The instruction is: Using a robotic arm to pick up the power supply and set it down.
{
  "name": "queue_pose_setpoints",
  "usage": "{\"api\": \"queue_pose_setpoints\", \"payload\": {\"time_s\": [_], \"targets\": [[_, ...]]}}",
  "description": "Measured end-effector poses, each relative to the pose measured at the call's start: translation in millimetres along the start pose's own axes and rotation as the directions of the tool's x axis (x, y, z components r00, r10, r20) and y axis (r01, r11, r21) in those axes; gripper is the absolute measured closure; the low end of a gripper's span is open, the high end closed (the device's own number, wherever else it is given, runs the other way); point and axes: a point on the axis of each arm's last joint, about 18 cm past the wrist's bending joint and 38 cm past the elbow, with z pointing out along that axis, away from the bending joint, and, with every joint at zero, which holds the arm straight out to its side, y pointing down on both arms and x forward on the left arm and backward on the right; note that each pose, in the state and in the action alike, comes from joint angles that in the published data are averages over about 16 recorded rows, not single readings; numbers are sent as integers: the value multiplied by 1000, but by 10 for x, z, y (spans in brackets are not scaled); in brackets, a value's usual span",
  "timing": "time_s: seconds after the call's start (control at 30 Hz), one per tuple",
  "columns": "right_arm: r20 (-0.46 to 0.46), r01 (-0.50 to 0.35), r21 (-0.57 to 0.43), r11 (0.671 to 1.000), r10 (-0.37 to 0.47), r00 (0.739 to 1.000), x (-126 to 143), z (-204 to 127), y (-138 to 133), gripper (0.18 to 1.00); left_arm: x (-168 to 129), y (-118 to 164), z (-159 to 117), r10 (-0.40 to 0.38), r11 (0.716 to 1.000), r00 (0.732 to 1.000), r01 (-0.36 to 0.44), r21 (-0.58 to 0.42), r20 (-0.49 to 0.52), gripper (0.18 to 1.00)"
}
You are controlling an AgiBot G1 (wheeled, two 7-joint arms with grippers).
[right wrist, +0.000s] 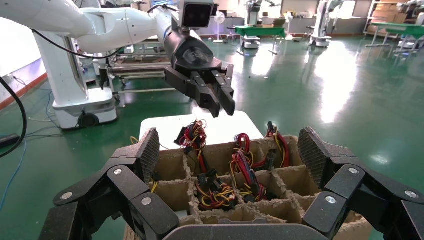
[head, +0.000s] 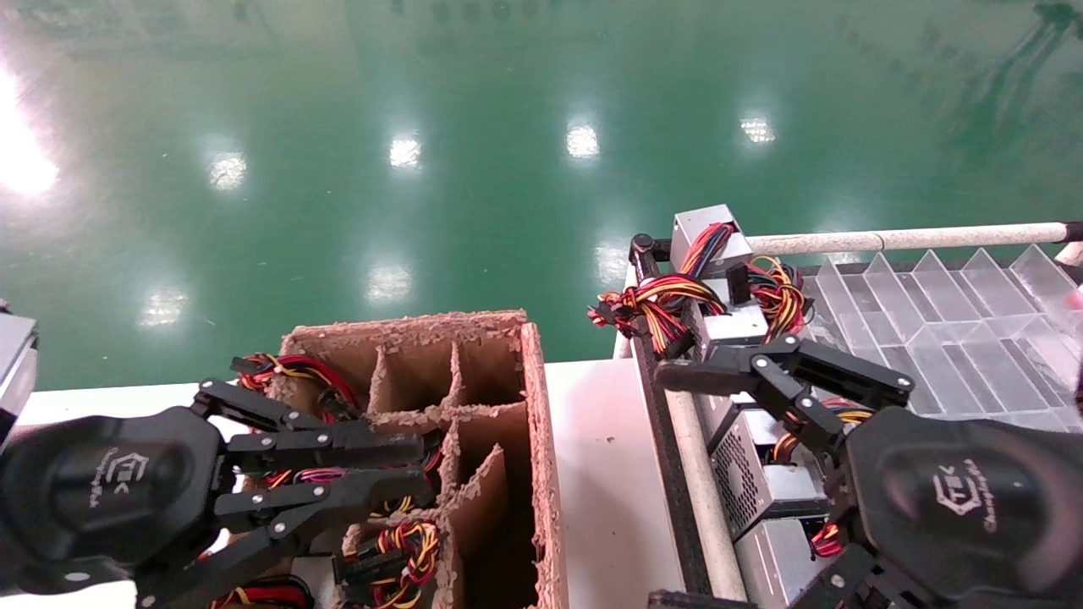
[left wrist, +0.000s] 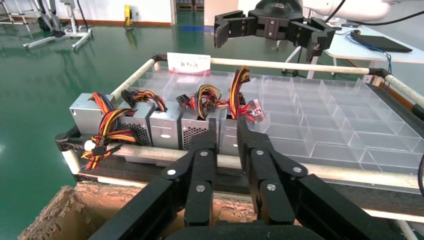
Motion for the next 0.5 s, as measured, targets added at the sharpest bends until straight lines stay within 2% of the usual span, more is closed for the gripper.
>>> {"api": "queue_pose_setpoints", "payload": {"time_s": [0.17, 0.37, 0.5], "targets": [[11, -9, -13, 1000, 9, 1000, 23, 52, 24, 178, 0, 0, 0, 0, 1000, 1000, 0, 0, 0, 894], [12, -25, -28, 999, 25, 1000, 58, 102, 60, 178, 0, 0, 0, 0, 1000, 1000, 0, 0, 0, 795], [7, -38, -38, 999, 39, 999, 83, 126, 88, 178, 0, 0, 0, 0, 1000, 1000, 0, 0, 0, 701]]}}
